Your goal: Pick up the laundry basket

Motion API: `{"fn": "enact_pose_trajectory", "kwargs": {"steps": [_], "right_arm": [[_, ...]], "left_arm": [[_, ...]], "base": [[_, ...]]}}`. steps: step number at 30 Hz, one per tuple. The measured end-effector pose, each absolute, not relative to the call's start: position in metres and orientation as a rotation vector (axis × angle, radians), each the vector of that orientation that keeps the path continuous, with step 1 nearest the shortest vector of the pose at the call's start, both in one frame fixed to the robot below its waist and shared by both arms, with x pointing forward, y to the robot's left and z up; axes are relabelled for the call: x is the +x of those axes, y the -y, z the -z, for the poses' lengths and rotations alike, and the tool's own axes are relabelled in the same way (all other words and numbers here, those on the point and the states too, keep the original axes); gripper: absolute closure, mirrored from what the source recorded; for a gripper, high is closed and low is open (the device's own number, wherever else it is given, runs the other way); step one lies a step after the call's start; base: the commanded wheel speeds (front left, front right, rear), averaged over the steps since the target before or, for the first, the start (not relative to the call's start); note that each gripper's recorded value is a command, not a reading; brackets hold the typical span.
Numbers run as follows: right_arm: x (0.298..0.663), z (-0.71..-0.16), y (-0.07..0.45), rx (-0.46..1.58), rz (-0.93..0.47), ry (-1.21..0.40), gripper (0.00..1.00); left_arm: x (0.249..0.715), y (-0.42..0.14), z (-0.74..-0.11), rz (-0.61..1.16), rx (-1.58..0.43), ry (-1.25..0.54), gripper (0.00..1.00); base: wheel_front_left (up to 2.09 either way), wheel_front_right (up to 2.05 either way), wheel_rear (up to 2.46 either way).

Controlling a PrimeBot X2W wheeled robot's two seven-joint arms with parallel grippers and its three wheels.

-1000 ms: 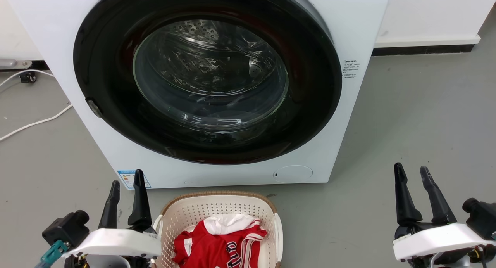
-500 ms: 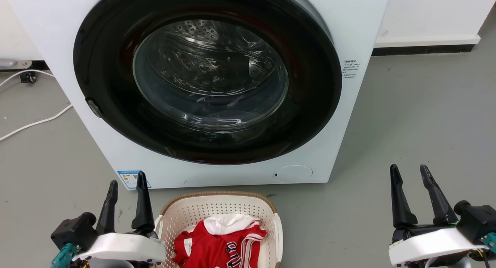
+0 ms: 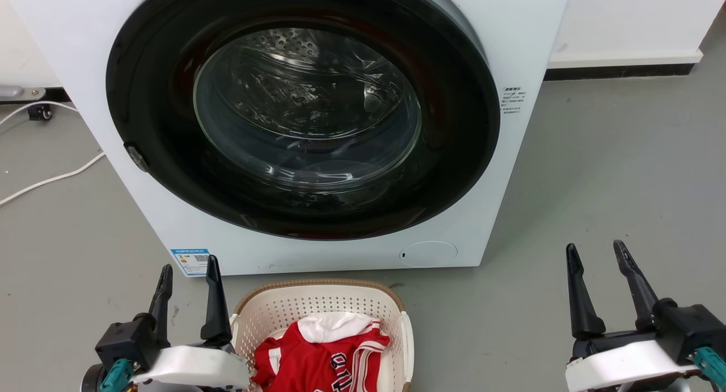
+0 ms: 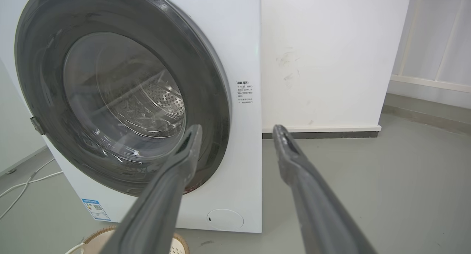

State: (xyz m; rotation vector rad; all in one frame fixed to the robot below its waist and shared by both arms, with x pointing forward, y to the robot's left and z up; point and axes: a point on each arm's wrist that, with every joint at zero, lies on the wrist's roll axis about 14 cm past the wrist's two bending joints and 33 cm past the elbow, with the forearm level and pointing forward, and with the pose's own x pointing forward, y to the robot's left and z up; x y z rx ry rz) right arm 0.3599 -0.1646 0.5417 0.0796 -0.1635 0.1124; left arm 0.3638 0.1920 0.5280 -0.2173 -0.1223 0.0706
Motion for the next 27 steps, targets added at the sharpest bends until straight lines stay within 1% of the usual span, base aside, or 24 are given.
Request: {"fn": "enact_pose_trajectory", "kwargs": {"steps": [12, 27], "right_arm": [[0.3573, -0.5433, 0.1590, -0.012, -0.133, 0.180, 0.00], [0.3543, -0.5463, 0.1589, -0.070, -0.137, 0.206, 0.00]], "left_arm": [[0.3623, -0.1886, -0.5302, -0.060, -0.126, 0.142, 0.00], [0.3588, -0.1872, -0.5331, -0.041, -0.049, 0.166, 0.00]], "base": [[0.00, 0.00, 0.00], [0.00, 0.00, 0.00]]}}
